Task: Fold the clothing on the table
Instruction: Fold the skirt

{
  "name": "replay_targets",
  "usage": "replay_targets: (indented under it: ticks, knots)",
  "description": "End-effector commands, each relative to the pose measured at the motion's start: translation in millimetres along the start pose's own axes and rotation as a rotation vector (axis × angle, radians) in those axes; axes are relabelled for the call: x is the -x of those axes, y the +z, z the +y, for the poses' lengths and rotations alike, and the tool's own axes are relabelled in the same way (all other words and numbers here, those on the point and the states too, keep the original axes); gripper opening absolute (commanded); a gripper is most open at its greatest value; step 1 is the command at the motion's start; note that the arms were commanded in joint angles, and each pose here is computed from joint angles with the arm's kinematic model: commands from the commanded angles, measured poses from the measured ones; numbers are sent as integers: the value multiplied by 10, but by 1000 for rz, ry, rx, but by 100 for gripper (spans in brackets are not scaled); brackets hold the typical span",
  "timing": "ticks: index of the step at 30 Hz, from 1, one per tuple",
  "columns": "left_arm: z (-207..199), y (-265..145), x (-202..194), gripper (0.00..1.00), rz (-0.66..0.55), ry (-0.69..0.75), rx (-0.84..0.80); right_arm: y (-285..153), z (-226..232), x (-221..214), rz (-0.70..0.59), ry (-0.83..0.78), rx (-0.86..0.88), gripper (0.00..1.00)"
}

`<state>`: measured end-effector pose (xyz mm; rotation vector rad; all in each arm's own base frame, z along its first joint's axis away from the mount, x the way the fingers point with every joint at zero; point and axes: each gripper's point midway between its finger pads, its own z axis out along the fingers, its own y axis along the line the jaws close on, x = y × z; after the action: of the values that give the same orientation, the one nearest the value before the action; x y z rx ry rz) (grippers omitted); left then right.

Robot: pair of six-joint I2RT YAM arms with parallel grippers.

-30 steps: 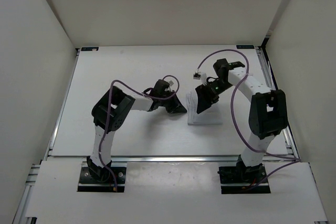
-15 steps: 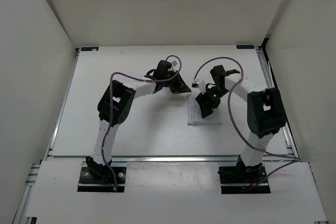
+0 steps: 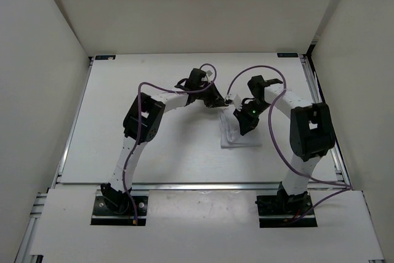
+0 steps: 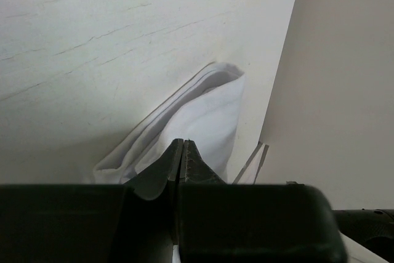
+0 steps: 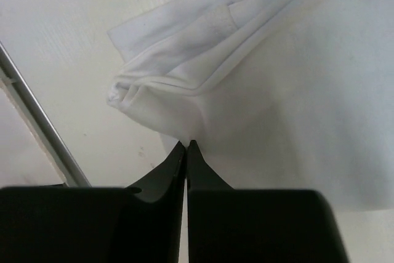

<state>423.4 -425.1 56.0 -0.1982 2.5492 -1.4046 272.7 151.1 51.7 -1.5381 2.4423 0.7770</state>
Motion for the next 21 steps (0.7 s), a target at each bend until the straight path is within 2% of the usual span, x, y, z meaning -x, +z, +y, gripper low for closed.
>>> replay_targets:
  ticks: [1,5,9,11,15,18,21]
  knots:
    - [-241,-112,114,0,-16,18,-45,-236,101,177,-70,-22,24,0]
    - [-273,-134,61,0,-12,9,-50,-548,-104,341,-214,30,-156,0]
    - [-347,-157,-6,0,-1,18,-68,-992,-220,586,-375,-34,-421,0]
    - [-317,-161,-42,0,8,17,-59,-1079,-158,588,-410,-87,-534,0]
    - [-352,-214,-232,0,33,16,-63,-992,-58,511,-376,-174,-718,0]
    - [-291,-259,-328,0,23,-5,-61,-927,-39,209,-312,-74,-764,0]
    - [-193,-300,-385,0,13,-31,-49,-933,-126,-111,-293,202,-692,0]
